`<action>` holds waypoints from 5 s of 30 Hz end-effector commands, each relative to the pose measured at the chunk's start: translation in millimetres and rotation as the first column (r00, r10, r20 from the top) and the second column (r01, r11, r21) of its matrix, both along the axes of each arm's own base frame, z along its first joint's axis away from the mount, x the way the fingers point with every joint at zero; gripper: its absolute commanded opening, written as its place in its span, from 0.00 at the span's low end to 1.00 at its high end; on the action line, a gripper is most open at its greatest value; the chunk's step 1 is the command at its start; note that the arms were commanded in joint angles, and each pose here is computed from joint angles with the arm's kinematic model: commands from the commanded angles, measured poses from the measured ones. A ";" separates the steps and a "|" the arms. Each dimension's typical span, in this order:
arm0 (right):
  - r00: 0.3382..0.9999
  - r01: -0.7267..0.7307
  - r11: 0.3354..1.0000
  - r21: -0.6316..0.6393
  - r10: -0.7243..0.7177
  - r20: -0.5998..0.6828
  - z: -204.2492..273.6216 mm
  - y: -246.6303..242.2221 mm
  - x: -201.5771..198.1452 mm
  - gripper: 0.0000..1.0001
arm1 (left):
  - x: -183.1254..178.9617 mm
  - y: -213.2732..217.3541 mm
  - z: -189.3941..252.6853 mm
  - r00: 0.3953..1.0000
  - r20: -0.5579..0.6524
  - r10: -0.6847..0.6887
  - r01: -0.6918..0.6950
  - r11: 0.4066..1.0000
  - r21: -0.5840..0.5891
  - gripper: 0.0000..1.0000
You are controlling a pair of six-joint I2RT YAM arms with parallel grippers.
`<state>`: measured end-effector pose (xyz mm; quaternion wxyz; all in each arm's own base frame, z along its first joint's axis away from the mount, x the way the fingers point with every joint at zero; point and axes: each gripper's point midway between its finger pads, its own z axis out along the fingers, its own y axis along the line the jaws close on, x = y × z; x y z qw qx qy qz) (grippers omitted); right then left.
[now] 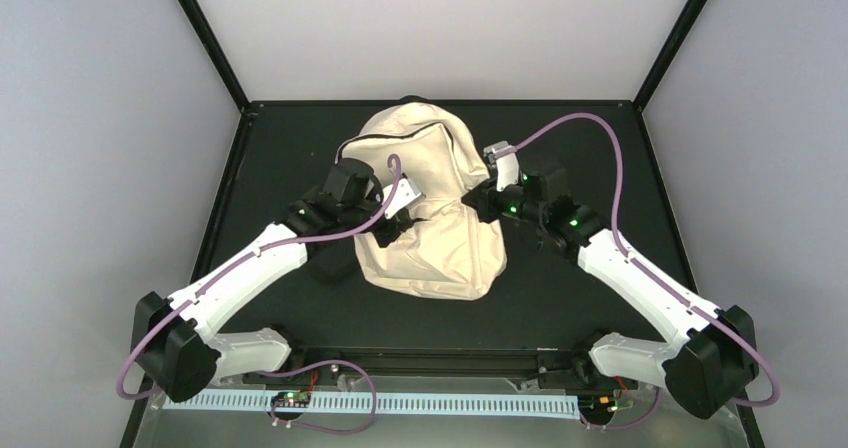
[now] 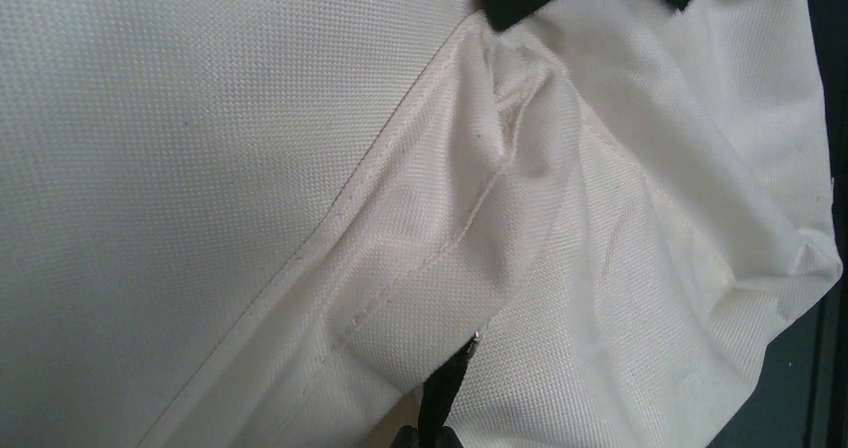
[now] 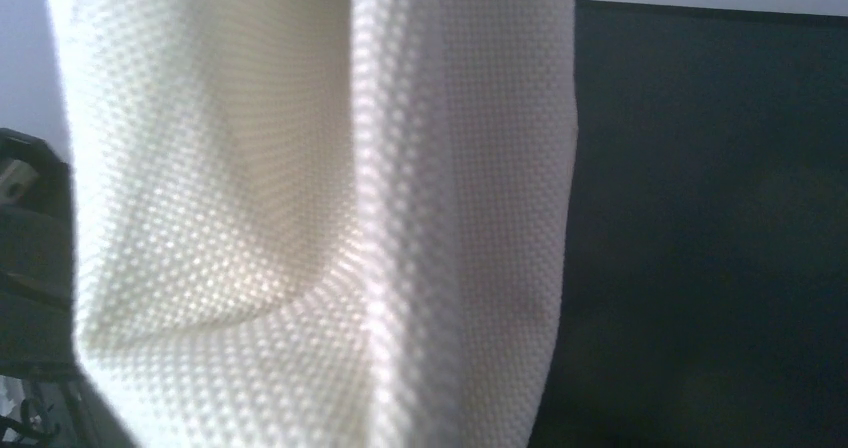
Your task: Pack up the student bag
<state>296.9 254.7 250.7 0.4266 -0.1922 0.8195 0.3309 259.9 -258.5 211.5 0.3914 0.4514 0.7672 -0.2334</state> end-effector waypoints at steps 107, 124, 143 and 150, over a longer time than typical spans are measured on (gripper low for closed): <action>0.974 -0.108 0.994 -0.019 0.110 0.198 47.8 -32.6 -14.7 0.01 | -25.1 8.7 -11.7 0.987 -0.013 -0.157 0.158 0.984 0.084 0.02; 0.962 -0.218 0.976 0.008 0.213 0.172 45.6 -15.8 -18.0 0.01 | -63.0 27.8 0.4 0.947 -0.098 -0.305 0.310 0.950 0.038 0.02; 0.699 -0.182 0.930 -0.320 0.351 0.623 90.1 -12.9 -79.2 0.67 | -73.5 -7.5 7.0 0.912 -0.107 -0.397 0.391 0.918 -0.068 0.02; 0.468 -0.267 0.657 -0.705 0.728 0.501 9.8 51.4 -105.8 0.77 | -76.7 -6.4 12.6 0.906 -0.117 -0.407 0.402 0.913 -0.062 0.01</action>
